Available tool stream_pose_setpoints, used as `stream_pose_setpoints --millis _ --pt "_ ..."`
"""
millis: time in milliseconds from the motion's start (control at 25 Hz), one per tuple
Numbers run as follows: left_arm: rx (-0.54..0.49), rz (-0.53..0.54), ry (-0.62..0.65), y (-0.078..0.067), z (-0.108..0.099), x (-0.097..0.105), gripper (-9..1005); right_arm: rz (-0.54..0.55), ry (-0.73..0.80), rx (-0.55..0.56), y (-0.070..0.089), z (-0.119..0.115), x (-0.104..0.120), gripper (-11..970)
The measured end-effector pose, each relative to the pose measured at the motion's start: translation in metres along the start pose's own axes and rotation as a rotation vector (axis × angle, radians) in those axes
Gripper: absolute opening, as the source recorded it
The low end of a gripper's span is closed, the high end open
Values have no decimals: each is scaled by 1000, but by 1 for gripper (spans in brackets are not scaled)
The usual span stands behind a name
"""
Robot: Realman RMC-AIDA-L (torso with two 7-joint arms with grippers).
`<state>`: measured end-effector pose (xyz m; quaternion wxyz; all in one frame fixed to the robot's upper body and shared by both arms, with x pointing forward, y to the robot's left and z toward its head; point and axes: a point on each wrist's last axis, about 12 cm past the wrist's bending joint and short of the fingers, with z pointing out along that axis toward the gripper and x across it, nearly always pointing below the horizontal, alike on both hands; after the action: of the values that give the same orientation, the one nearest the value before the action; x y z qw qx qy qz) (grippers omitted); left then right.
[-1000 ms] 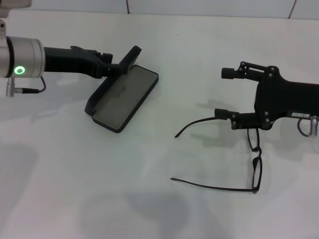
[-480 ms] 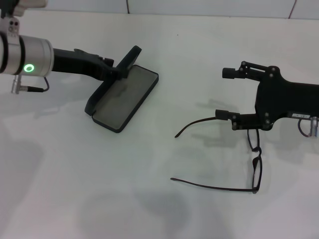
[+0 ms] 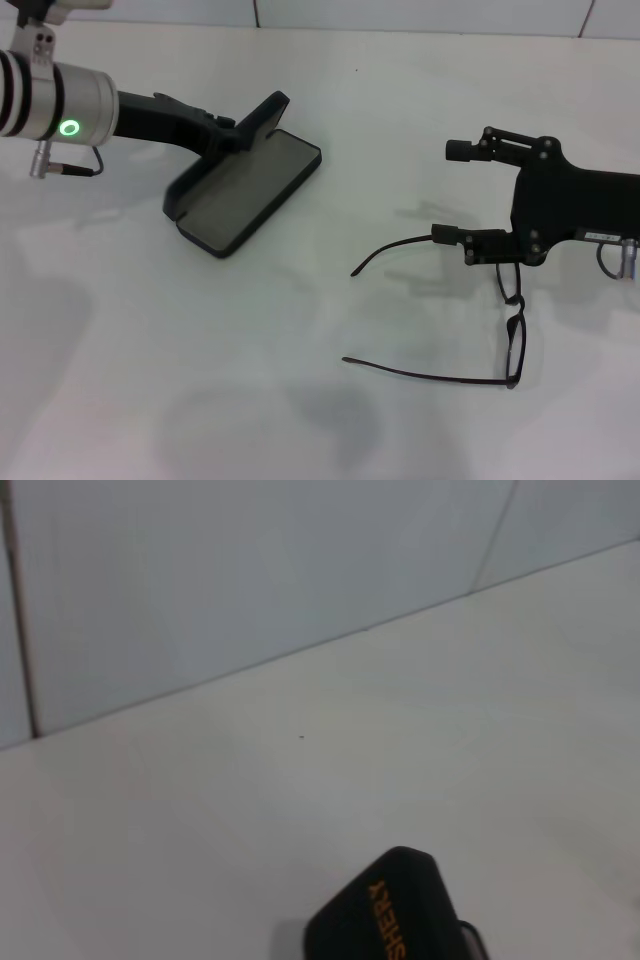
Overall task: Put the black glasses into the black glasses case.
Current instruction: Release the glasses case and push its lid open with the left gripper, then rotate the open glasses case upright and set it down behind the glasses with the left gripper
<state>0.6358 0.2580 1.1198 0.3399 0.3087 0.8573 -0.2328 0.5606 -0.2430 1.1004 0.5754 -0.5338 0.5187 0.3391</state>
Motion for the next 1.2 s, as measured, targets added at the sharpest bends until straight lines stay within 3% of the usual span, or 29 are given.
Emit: stream_pose_setpoints --millis 440,760,960,1200 --pt "-33 31 12 3 6 0 295 -6 -1 0 0 0 0 795" --pt "-8 150 -51 0 5 -8 218 -6 -7 -1 2 0 0 791" --pt "75 369 -212 -12 -1 -14 206 -5 -8 -3 4 -3 0 788" --pt "138 827 -571 -34 -20 1 205 -20 4 -29 11 -2 4 785"
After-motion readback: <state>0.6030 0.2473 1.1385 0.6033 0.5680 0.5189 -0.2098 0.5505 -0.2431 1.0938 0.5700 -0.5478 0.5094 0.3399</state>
